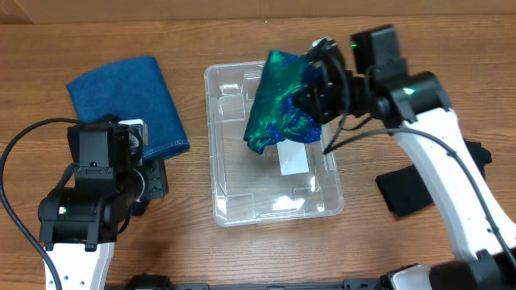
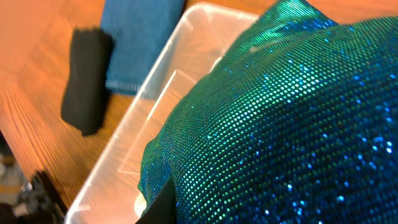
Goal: Pack container
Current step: 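Lift the sequin cloth and lay it in the bin's upper half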
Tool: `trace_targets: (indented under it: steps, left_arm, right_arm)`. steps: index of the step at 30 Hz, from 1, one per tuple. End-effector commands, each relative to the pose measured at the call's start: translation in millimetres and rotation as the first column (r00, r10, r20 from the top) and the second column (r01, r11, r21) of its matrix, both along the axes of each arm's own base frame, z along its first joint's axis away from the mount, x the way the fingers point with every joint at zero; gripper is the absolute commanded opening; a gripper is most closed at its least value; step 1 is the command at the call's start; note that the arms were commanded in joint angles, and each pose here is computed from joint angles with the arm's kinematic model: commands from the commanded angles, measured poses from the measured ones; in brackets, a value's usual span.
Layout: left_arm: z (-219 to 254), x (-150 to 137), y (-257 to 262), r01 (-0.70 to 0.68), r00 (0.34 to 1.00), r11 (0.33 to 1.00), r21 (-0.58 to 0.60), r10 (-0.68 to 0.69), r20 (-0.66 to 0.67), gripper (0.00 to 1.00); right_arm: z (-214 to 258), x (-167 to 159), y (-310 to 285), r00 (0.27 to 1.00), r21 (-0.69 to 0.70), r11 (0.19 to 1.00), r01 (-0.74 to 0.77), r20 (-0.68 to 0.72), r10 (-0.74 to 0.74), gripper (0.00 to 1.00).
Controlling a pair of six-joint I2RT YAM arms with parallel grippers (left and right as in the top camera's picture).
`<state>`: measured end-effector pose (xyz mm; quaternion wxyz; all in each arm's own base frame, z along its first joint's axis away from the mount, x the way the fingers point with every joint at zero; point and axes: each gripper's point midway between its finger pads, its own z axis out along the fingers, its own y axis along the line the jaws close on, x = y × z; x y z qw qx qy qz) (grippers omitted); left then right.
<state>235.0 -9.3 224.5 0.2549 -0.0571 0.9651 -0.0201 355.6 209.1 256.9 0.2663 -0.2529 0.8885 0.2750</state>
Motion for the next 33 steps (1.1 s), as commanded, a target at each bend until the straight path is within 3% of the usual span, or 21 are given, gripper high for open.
trace_targets:
  steps: [1,4,11,12,13,17,20,23,24,25,27,29,33]
  left_arm:
    - [9,3,-1,0.005,1.000,1.000,-0.005,-0.005,0.025,0.56]
    - [9,3,-1,0.005,1.000,1.000,-0.005,-0.005,0.025,0.56]
    - [9,3,-2,0.005,1.000,1.000,-0.005,-0.005,0.025,0.56]
    - [9,3,-2,0.005,1.000,1.000,-0.005,-0.005,0.025,0.56]
    - [9,3,-2,0.005,1.000,1.000,-0.005,-0.005,0.024,0.56]
    - [9,3,-2,0.006,1.000,1.000,-0.006,-0.005,0.024,0.56]
    - [9,3,-2,0.006,1.000,1.000,-0.006,-0.005,0.024,0.56]
    - [9,3,-2,0.005,1.000,1.000,-0.005,-0.005,0.025,0.56]
    - [9,3,-2,0.005,1.000,1.000,-0.005,-0.005,0.025,0.56]
    - [9,3,-2,0.005,1.000,1.000,-0.005,-0.005,0.025,0.57]
    - [9,3,-2,0.005,1.000,1.000,-0.005,-0.005,0.025,0.57]
    - [9,3,-2,0.005,1.000,1.000,-0.005,-0.005,0.025,0.57]
    - [9,4,-2,0.005,1.000,1.000,-0.006,-0.005,0.028,0.57]
  right_arm:
    - [-32,8,32,0.988,-0.065,0.987,-0.150,0.030,0.152,0.04]
    - [-75,2,56,0.952,-0.132,0.944,-0.304,0.002,0.307,0.04]
    - [-91,13,67,0.938,-0.141,0.930,-0.338,0.032,0.345,0.04]
    - [-92,17,66,0.949,-0.142,0.941,-0.307,0.024,0.314,0.38]
    - [-95,25,59,0.968,-0.177,0.954,-0.242,0.020,0.250,1.00]
    - [-100,50,15,0.999,-0.349,0.937,0.031,0.039,-0.018,1.00]
    - [-52,53,-10,0.980,-0.381,0.905,0.190,0.136,-0.148,1.00]
    - [32,34,-55,0.889,-0.290,0.851,0.438,0.282,-0.361,0.96]
    - [43,24,-73,0.862,-0.278,0.824,0.494,0.282,-0.422,0.90]
    - [39,5,-100,0.830,-0.303,0.773,0.557,0.213,-0.515,0.47]
    - [9,-21,-138,0.747,-0.401,0.668,0.627,0.065,-0.662,0.13]
    - [-25,-44,-165,0.658,-0.498,0.585,0.640,-0.038,-0.752,0.11]
    - [-109,-84,-148,0.637,-0.555,0.670,0.493,-0.295,-0.713,0.12]
